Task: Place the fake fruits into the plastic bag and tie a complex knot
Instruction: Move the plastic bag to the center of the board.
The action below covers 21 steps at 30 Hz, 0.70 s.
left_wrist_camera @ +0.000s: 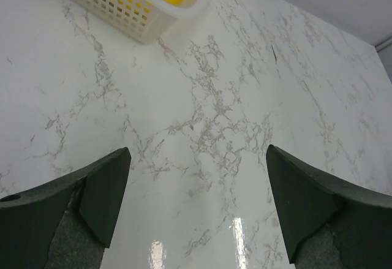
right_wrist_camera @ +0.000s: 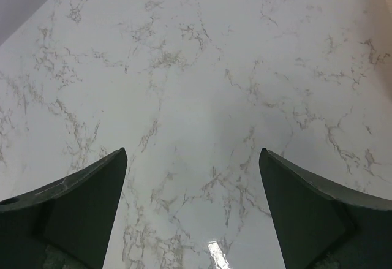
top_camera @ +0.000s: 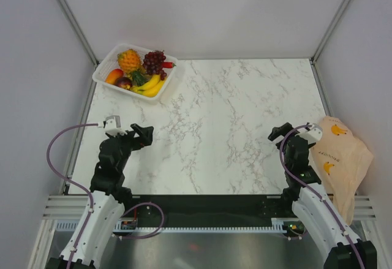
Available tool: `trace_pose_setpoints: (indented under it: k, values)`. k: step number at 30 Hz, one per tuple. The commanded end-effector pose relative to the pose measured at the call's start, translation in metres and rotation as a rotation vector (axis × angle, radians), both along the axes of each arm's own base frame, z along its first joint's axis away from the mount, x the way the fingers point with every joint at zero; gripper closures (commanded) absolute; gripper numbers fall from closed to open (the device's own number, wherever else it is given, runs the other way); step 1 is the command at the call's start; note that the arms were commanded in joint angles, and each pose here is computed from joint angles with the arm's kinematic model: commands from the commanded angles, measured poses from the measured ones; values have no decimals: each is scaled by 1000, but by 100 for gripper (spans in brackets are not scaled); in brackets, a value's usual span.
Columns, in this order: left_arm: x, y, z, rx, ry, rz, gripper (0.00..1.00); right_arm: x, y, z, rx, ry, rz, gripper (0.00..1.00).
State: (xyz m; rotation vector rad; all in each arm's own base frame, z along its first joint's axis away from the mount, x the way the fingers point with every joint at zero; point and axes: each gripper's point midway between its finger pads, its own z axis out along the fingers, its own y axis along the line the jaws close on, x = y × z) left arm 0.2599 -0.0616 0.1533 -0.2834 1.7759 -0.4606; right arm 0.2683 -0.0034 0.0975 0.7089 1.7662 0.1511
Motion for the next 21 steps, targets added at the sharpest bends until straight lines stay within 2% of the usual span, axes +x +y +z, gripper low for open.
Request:
trace_pose_setpoints:
  k: [1,5,6,8,9,11,12,16,21]
  values:
    - [2,-8,15,12,-82,-58,0,5,-6,20,-23,-35,-29,2]
    - [2,-10,15,13,-84,-67,0,2,-17,33,-74,8,-71,2]
    - [2,-10,15,13,-87,-70,0,4,-23,60,-81,-18,-111,2]
    - [1,-11,15,12,-91,-73,0,-7,-46,67,-145,64,-233,2]
    - [2,-11,15,11,-90,-75,0,-4,-52,93,-167,48,-265,2]
    - [2,-12,15,10,-89,-76,0,-17,-75,92,-271,179,-390,2]
    - [3,-12,15,9,-90,-78,0,-17,-81,106,-287,187,-434,2]
    - [3,-14,14,10,-84,-90,0,-36,-100,79,-324,341,-619,2]
    - [1,-15,15,9,-95,-96,0,-47,-121,61,-255,342,-750,2]
